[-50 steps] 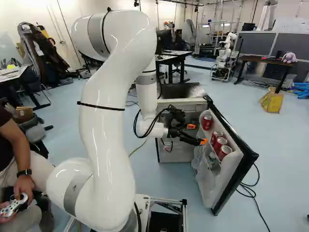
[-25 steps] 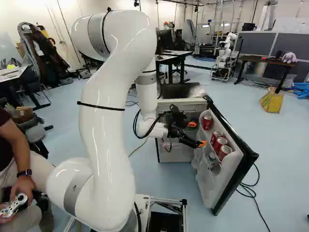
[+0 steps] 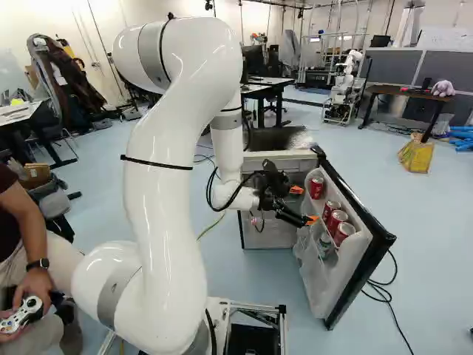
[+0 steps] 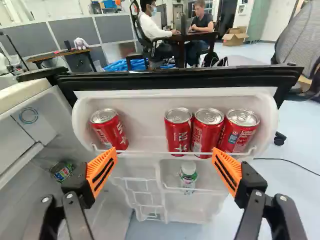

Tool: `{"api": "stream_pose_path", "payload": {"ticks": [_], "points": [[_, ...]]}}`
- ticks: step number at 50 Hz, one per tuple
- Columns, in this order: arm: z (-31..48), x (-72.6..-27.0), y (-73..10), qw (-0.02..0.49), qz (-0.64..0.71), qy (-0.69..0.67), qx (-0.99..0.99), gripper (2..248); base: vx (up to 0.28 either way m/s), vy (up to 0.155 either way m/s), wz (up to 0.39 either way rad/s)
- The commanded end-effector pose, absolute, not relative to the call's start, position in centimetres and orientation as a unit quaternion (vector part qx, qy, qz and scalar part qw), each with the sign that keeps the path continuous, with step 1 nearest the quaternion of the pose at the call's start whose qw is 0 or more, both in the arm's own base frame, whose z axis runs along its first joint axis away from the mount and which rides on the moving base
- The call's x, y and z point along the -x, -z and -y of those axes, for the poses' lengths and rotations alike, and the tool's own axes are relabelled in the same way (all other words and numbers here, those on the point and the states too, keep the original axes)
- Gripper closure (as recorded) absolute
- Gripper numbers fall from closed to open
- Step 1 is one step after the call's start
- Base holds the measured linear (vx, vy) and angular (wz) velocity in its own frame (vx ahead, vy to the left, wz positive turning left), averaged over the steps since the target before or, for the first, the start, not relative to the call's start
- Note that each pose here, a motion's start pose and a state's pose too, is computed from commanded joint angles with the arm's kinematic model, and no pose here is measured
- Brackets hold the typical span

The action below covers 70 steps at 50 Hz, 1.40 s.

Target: Grab a drink from the fridge

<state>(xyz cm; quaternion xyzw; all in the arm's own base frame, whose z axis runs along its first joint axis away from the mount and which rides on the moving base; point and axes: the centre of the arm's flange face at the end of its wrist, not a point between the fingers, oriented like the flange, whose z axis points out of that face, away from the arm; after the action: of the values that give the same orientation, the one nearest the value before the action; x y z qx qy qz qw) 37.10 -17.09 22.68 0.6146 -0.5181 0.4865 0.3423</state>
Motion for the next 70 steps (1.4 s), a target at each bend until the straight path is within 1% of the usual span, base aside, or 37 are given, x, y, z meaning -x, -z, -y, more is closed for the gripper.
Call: {"api": "stream_pose_path", "payload": {"ticks": [18,19,24,25,34,35,40,41,45,46,50,51,66,67,70], "points": [[17.22,-37.25,-22.66,0.338,0.514,-0.489,-0.618,3,0.000,0.000,0.000],[17.22,-37.26,-22.66,0.338,0.513,-0.490,-0.619,12,0.000,0.000,0.000],[17.21,-37.30,-22.66,0.337,0.512,-0.490,-0.620,12,0.000,0.000,0.000],[17.21,-37.30,-22.66,0.337,0.512,-0.490,-0.620,20,0.000,0.000,0.000],[17.21,-37.30,-22.66,0.337,0.512,-0.490,-0.620,18,0.000,0.000,0.000],[17.21,-37.30,-22.66,0.337,0.512,-0.490,-0.620,23,0.000,0.000,0.000],[17.21,-37.30,-22.66,0.337,0.512,-0.490,-0.620,23,0.000,0.000,0.000],[17.21,-37.30,-22.66,0.337,0.512,-0.490,-0.620,37,0.000,0.000,0.000],[17.21,-37.30,-22.66,0.337,0.512,-0.490,-0.620,37,0.000,0.000,0.000],[17.21,-37.30,-22.66,0.337,0.512,-0.490,-0.620,49,0.000,0.000,0.000],[17.21,-37.30,-22.66,0.337,0.512,-0.490,-0.620,49,0.000,0.000,0.000],[17.21,-37.30,-22.66,0.337,0.512,-0.490,-0.620,57,0.000,0.000,0.000],[17.21,-37.30,-22.66,0.337,0.512,-0.490,-0.620,55,0.000,0.000,0.000],[17.21,-37.30,-22.66,0.337,0.512,-0.490,-0.620,62,0.000,0.000,0.000],[17.21,-37.30,-22.66,0.337,0.512,-0.490,-0.620,62,0.000,0.000,0.000]]}}
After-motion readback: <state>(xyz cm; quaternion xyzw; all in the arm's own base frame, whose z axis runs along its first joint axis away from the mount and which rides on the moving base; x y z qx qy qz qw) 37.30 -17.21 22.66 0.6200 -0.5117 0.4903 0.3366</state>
